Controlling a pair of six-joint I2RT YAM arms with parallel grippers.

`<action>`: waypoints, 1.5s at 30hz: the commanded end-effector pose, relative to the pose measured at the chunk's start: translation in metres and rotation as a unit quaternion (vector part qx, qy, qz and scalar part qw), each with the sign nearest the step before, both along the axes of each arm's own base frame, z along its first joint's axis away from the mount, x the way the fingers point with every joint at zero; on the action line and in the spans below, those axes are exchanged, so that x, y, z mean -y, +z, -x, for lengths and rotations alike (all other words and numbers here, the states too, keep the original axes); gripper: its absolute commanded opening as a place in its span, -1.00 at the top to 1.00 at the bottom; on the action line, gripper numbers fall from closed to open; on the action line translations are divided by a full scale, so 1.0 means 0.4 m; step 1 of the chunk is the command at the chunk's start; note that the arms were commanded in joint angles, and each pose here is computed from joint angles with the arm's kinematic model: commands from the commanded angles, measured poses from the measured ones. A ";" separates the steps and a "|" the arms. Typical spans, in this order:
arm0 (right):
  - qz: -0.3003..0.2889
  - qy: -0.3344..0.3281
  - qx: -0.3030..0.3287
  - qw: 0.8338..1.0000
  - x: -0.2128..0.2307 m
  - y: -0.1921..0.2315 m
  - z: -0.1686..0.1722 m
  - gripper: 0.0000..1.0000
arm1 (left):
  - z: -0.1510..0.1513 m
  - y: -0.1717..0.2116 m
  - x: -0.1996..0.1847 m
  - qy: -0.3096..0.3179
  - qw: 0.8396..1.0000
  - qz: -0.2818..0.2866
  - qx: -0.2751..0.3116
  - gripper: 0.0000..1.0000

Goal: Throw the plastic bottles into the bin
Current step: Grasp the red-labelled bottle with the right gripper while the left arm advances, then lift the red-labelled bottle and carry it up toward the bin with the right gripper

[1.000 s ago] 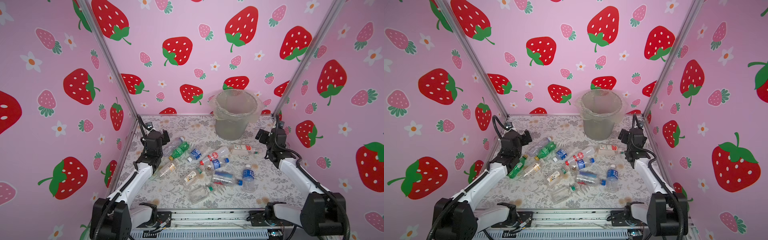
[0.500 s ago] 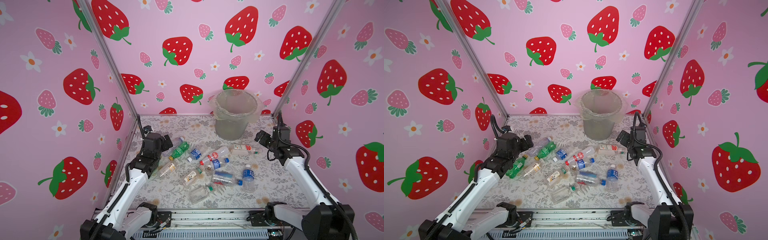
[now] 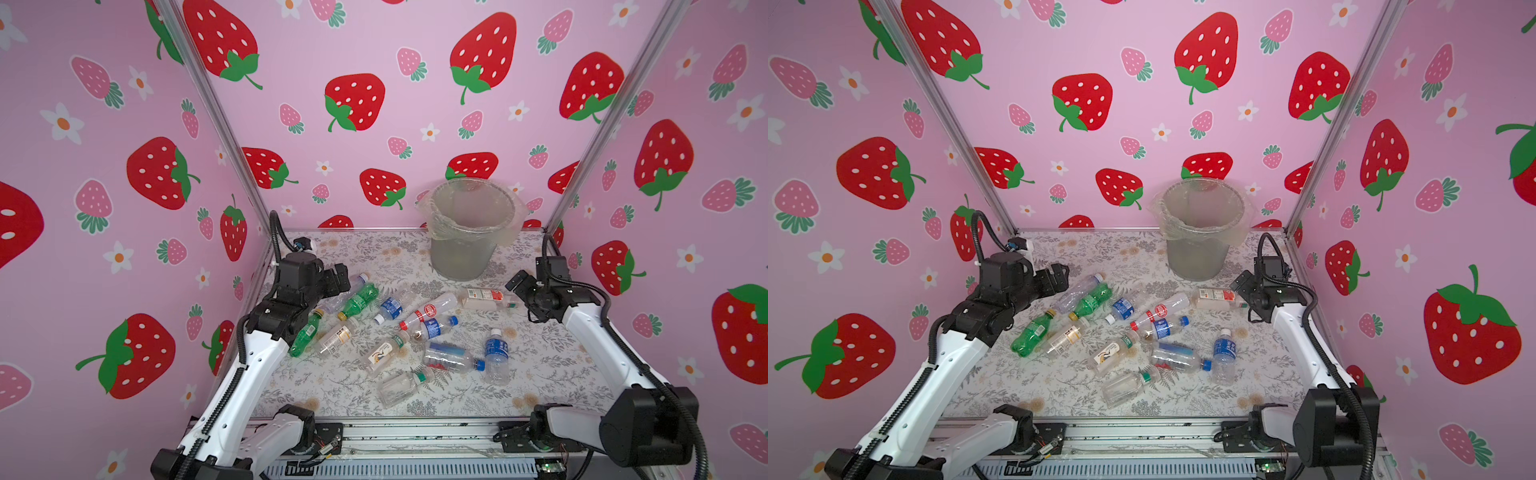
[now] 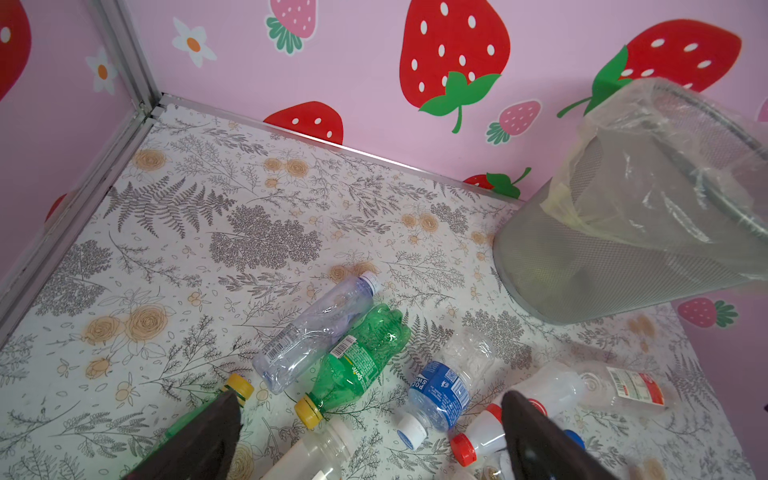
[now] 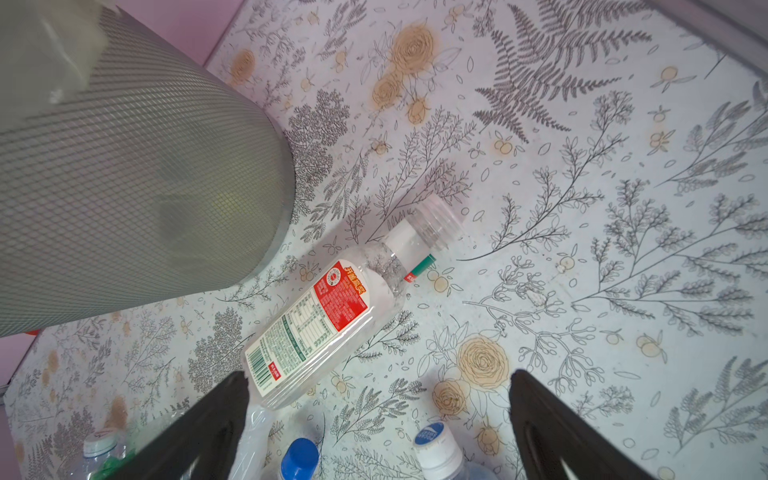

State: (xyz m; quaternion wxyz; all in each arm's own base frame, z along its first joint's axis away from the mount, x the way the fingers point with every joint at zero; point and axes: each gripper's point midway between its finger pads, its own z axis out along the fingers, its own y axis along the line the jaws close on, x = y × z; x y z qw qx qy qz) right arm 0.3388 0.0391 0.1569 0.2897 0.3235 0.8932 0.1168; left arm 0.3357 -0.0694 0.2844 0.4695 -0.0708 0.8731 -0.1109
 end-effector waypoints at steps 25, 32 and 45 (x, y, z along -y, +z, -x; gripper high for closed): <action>-0.171 -0.086 -0.090 0.977 -0.185 -0.144 -0.063 -0.99 | 0.006 -0.122 0.006 -0.047 0.990 -0.081 -0.101 -0.98; -0.174 -0.118 -0.087 0.974 -0.193 -0.153 -0.099 -0.99 | 0.009 -0.119 0.019 -0.053 0.989 -0.094 -0.100 -0.98; -0.179 -0.167 -0.119 0.962 -0.201 -0.242 -0.125 -0.99 | 0.011 -0.129 0.028 -0.057 0.987 -0.107 -0.106 -0.98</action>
